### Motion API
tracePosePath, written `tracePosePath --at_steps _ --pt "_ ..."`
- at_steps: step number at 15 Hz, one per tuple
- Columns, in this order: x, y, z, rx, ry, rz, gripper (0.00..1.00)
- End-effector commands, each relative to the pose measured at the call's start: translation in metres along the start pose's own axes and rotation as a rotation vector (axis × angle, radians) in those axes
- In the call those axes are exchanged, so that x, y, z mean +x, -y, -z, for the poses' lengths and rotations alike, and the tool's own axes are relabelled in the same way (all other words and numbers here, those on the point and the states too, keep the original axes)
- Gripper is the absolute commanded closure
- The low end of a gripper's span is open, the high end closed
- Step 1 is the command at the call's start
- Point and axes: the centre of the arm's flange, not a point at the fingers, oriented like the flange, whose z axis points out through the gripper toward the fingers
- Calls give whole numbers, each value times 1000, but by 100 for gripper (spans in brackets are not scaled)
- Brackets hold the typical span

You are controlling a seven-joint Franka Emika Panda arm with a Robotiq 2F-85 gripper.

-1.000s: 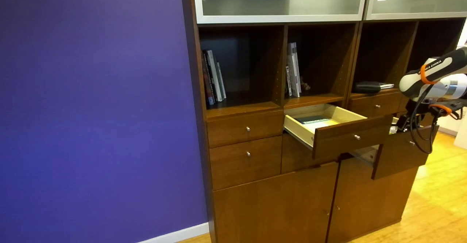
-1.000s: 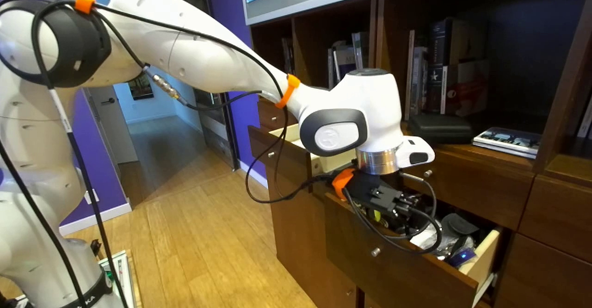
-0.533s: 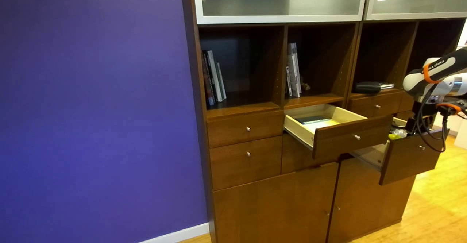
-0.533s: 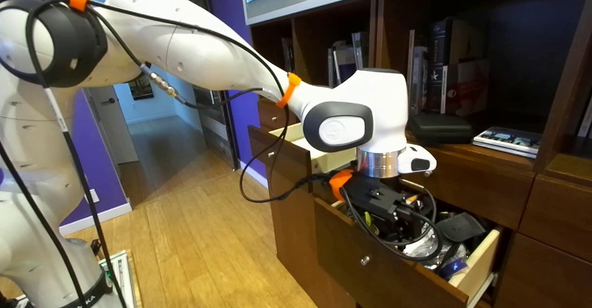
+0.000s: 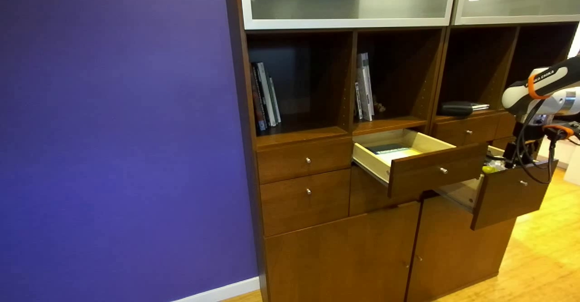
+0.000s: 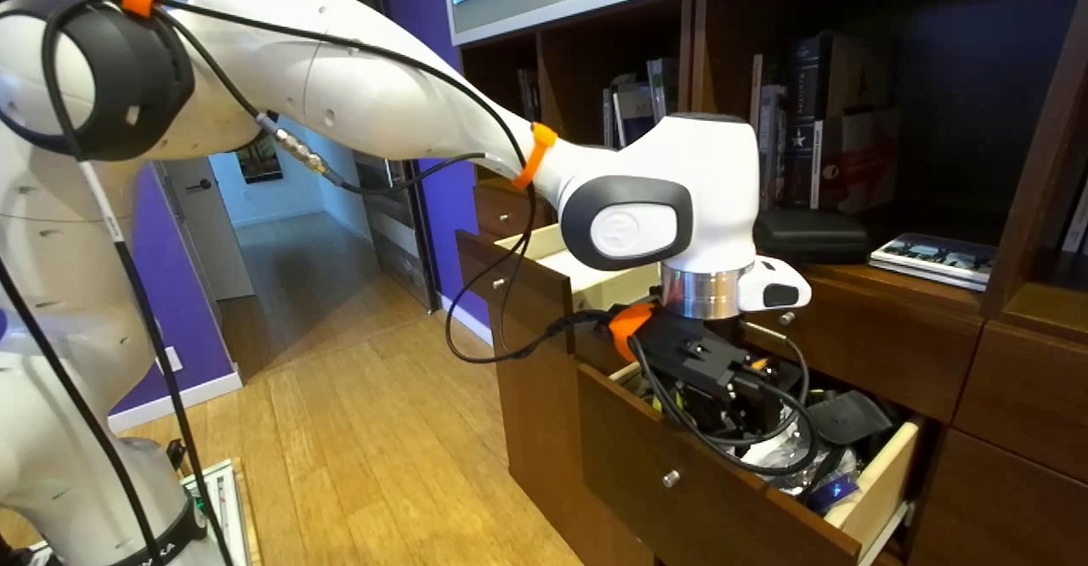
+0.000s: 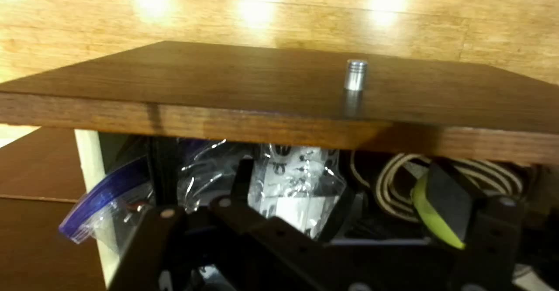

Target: Open the bottom drawer second from the right

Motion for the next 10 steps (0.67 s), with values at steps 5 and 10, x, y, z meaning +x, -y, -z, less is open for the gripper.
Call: tracePosePath --at_steps 5,10 --pt "-11 -5 113 71 -217 -110 0" --pt "-48 -14 169 77 -232 -210 0"
